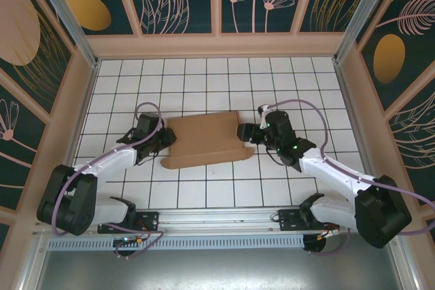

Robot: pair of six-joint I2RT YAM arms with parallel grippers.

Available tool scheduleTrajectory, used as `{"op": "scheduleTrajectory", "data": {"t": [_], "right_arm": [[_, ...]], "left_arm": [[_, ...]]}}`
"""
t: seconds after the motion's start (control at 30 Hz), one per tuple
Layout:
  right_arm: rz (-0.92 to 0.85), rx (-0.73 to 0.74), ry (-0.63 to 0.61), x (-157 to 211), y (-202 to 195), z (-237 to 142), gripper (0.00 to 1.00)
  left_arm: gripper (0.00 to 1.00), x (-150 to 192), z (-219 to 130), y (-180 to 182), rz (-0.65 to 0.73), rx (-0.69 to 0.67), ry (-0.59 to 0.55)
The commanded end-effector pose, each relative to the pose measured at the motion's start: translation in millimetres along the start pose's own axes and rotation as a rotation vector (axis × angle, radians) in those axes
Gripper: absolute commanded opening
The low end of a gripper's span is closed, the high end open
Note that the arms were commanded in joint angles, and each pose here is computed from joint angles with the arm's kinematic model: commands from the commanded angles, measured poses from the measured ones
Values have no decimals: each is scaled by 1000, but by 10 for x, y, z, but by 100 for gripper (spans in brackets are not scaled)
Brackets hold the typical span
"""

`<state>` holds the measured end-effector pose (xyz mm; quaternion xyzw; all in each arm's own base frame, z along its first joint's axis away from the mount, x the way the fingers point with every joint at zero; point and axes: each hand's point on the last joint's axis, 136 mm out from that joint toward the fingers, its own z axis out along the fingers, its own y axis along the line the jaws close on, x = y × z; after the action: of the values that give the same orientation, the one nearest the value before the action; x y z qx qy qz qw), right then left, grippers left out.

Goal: Fold the paper box

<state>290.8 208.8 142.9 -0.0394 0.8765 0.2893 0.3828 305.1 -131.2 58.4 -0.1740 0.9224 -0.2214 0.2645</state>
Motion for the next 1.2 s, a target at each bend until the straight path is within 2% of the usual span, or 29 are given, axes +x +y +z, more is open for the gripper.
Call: {"op": "scheduleTrajectory", "data": {"t": [0.0, 0.1, 0.17, 0.47, 0.73, 0.93, 1.17], "right_arm": [[54, -8, 42, 16, -181, 82, 78], [92, -38, 57, 76, -231, 143, 81], [116, -8, 62, 128, -325, 186, 81], [277, 43, 66, 223, -825, 186, 84], [337, 18, 105, 326, -993, 195, 87], [389, -19, 81, 286, -1025, 125, 89], [418, -83, 85, 260, -903, 54, 91]], "left_arm": [[26, -2, 16, -225, 135, 106, 11], [26, 41, 0, -518, 164, 263, 44], [26, 96, 19, -670, 173, 349, 86], [21, 176, 168, -786, 182, 419, 167], [15, 184, 234, -744, 139, 470, 209], [11, 184, 328, -613, 90, 474, 266], [11, 145, 357, -570, 82, 464, 271]]}}
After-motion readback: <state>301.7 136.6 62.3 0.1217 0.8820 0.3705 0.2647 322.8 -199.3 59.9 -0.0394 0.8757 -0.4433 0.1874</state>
